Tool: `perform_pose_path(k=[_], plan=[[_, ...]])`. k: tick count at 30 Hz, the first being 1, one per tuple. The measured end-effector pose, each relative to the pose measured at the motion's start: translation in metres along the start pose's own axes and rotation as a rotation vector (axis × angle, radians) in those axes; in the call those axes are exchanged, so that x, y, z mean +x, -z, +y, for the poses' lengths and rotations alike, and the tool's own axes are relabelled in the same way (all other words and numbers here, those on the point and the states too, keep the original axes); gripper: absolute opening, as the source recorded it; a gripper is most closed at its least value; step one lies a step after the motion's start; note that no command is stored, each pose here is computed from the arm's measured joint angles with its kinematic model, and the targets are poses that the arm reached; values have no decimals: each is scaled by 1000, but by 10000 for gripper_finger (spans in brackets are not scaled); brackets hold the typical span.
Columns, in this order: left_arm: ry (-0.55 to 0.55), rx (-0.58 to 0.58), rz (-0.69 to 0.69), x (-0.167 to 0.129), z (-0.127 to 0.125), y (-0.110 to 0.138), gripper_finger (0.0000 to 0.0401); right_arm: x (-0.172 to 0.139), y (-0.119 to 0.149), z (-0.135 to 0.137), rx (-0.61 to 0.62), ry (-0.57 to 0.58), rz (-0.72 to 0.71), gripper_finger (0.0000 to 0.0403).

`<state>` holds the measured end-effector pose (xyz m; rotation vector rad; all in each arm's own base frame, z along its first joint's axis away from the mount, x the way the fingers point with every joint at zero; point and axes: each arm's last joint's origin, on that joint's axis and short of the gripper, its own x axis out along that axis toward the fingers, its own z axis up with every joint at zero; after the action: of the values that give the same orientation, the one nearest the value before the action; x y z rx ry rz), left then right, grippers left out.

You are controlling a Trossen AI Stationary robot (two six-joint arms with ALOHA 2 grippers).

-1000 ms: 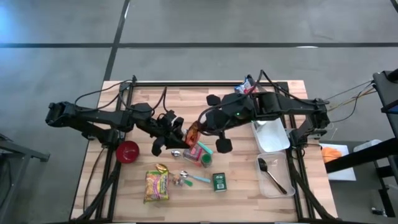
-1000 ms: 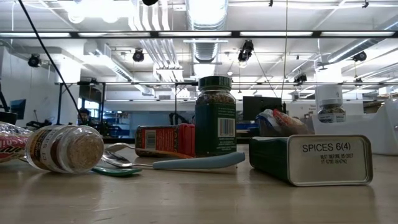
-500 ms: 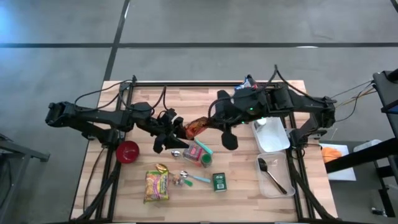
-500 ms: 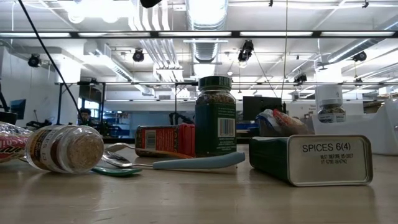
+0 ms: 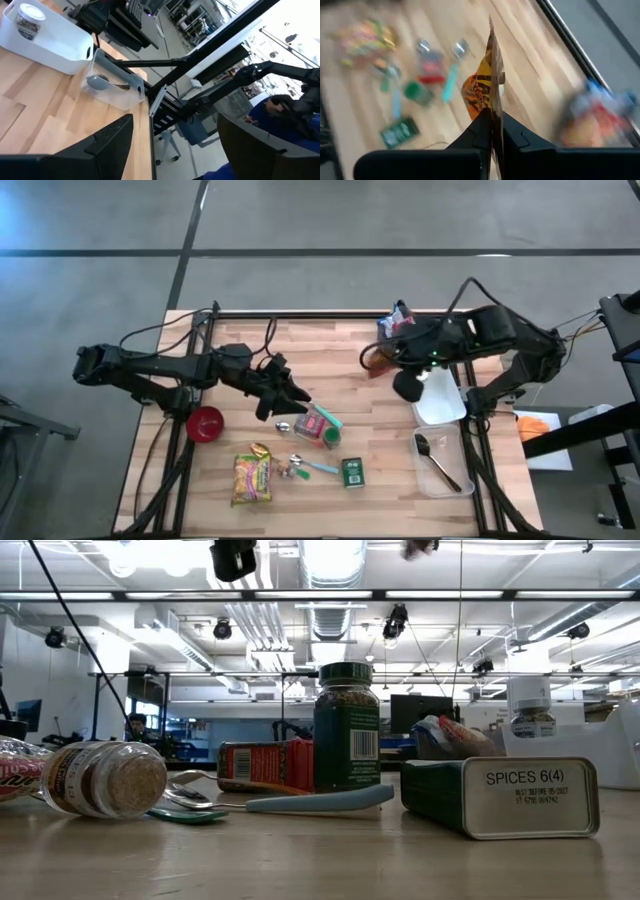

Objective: Pick & Place Food Item
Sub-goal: Put the orange seasoning pack into the white bin

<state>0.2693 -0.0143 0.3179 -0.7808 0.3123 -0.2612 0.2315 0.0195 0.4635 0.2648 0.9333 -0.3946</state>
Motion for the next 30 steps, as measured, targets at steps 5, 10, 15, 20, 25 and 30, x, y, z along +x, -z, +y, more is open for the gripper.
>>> perform_pose_path(k=[5, 10, 15, 20, 25, 30], plan=[[-8, -2, -10, -1, 2, -2, 289, 1, 11, -6, 87, 16, 22, 8], [0, 4, -20, -6, -1, -4, 289, 3, 35, -25, 226, 86, 33, 8], [12, 13, -33, -11, -5, -5, 289, 3, 70, -47, 370, 138, 30, 8], [17, 17, -46, -16, -7, -7, 289, 12, 103, -63, 501, 203, 53, 8], [12, 16, -53, -17, -6, -9, 289, 31, 130, -71, 595, 257, 113, 8], [-3, 4, -37, -17, -4, -7, 289, 49, 150, -75, 634, 302, 184, 8]])
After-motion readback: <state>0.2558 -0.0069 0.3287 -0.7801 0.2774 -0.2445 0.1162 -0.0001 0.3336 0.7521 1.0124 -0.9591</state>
